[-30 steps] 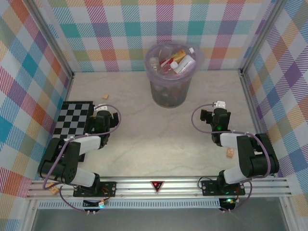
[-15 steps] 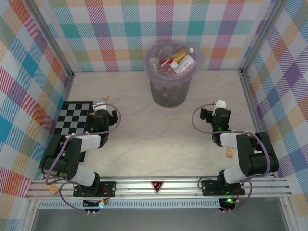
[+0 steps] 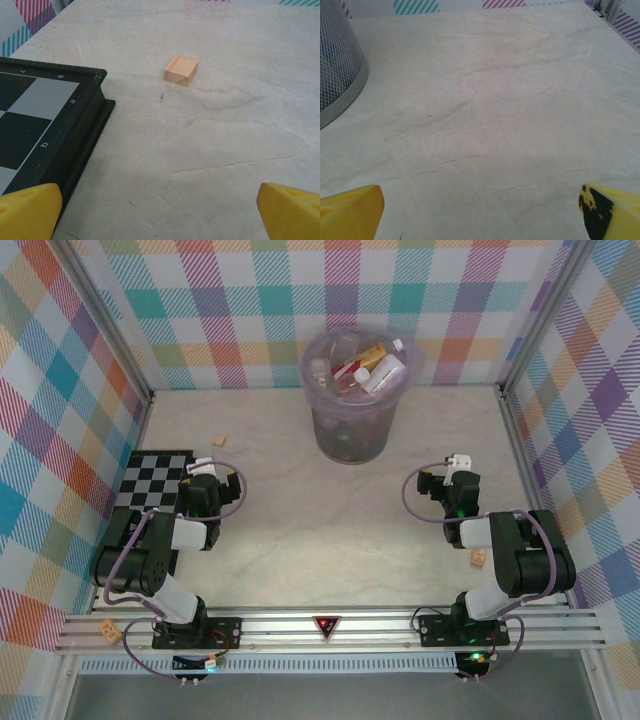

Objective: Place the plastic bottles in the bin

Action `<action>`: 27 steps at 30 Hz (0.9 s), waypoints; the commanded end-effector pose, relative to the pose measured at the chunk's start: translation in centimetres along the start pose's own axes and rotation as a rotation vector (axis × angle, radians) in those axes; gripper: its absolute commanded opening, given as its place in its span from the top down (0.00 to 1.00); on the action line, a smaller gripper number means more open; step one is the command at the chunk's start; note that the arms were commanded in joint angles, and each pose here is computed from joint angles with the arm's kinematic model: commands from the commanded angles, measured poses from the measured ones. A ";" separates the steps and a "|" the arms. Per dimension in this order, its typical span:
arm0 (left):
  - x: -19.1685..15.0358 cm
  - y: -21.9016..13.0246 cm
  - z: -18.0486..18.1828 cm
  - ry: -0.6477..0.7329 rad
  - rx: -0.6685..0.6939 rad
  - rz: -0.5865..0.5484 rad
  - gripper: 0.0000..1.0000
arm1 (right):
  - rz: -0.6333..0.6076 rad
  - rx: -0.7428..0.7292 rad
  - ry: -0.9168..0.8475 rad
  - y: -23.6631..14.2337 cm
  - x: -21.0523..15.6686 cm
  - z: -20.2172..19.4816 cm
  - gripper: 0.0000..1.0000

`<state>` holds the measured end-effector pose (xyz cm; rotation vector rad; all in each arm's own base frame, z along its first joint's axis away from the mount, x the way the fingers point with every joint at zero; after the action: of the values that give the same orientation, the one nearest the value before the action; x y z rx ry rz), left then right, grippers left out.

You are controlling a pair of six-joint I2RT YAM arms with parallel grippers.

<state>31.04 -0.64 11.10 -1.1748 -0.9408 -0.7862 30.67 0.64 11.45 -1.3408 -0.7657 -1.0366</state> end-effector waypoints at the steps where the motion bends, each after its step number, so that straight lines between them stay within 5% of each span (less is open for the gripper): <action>1: 0.6 -0.1 0.0 -0.028 -0.016 -0.052 0.00 | -0.044 0.026 0.018 0.1 1.1 0.3 0.00; 27: 0.6 -0.1 0.0 -0.029 -0.015 -0.053 0.00 | -0.036 0.028 0.020 0.2 1.1 0.2 0.01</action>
<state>31.27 -0.73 11.61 -1.1739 -0.9704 -0.8132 30.68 0.75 11.45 -1.3286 -0.7672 -1.0301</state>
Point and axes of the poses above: each hand's point on the last joint's axis, 136 mm out from that joint toward the fingers, its own y axis out along the fingers, its own z axis along the line the jaws close on, x = y × z, the point moved 9 cm from there along -y, back along the fingers, and after that the axes turned 6 degrees about y, right-handed, at the moved point
